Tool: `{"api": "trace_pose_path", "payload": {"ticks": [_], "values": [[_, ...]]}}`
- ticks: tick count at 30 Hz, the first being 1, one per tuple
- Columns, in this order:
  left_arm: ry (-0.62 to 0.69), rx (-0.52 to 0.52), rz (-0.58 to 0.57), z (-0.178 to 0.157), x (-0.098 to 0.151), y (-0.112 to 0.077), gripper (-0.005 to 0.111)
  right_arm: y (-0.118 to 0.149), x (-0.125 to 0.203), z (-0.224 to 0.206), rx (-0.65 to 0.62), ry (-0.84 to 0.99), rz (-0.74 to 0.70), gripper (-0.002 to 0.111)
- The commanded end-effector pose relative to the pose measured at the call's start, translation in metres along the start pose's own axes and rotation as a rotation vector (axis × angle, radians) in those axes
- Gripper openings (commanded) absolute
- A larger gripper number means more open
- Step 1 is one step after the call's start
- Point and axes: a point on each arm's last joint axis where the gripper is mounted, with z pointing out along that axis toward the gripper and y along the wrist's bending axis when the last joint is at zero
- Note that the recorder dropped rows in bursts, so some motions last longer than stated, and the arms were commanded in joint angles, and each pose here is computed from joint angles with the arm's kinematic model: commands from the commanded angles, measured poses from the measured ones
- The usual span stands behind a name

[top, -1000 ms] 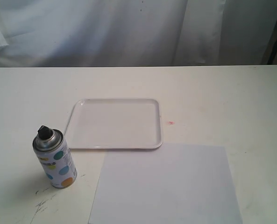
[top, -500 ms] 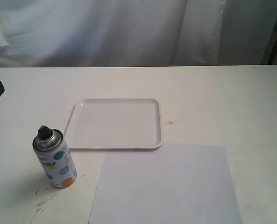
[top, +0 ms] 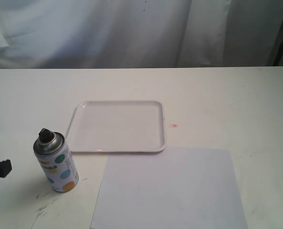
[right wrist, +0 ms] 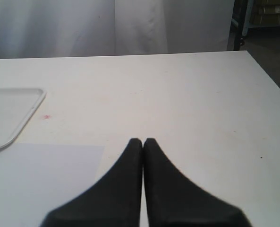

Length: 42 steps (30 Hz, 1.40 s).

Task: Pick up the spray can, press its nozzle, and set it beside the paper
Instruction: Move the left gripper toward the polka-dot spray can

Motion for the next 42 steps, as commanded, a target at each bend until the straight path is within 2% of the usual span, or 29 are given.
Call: {"api": "trace_pose_path", "payload": {"ticks": [1,5,9,13,18,19,20,24,26,29,34,37,40,42], "values": [[0.064,0.082,0.083,-0.007,0.014,-0.009,0.0,0.0,0.001,0.0,0.004,0.0,0.003,0.0],[0.106,0.154,0.163,-0.008,0.019,-0.015,0.0,0.0,0.001,0.0,0.004,0.0,0.003,0.0],[0.108,0.172,0.174,-0.009,0.019,-0.016,0.0,0.0,0.001,0.0,0.004,0.0,0.003,0.0],[0.127,0.165,0.118,-0.009,0.021,-0.016,0.003,0.0,0.001,0.0,0.004,0.0,0.003,0.0],[0.159,0.114,0.053,-0.008,0.023,-0.012,0.022,0.0,0.001,0.0,0.004,0.0,0.003,0.0],[0.158,0.055,-0.067,-0.008,0.022,-0.007,0.023,0.0,0.001,0.0,0.004,0.0,0.003,0.0],[0.129,0.026,-0.11,-0.007,0.02,-0.005,0.023,0.0,0.001,0.0,0.004,0.0,0.003,0.0],[0.05,0.036,-0.099,-0.005,0.01,-0.005,0.023,0.0,0.001,0.0,0.004,0.0,0.003,0.0],[0.079,0.089,-0.068,-0.004,0.011,-0.009,0.024,0.0,0.001,0.0,0.004,0.0,0.003,0.0],[0.107,0.09,-0.09,-0.004,0.013,-0.01,0.023,0.0,0.001,0.0,0.004,0.0,0.003,0.0],[-0.053,0.101,-0.131,-0.011,-0.013,-0.01,0.023,0.0,0.001,0.0,0.004,0.0,0.003,0.0],[-0.128,0.148,-0.095,-0.021,-0.024,-0.015,0.023,0.0,0.001,0.0,0.004,0.0,0.003,0.0],[-0.181,0.254,-0.06,-0.032,-0.033,-0.026,0.023,0.0,0.001,0.0,0.004,0.0,0.003,0.0],[-0.181,0.291,-0.059,-0.035,-0.034,-0.029,0.024,0.0,0.001,0.0,0.004,0.0,0.003,0.0]]}}
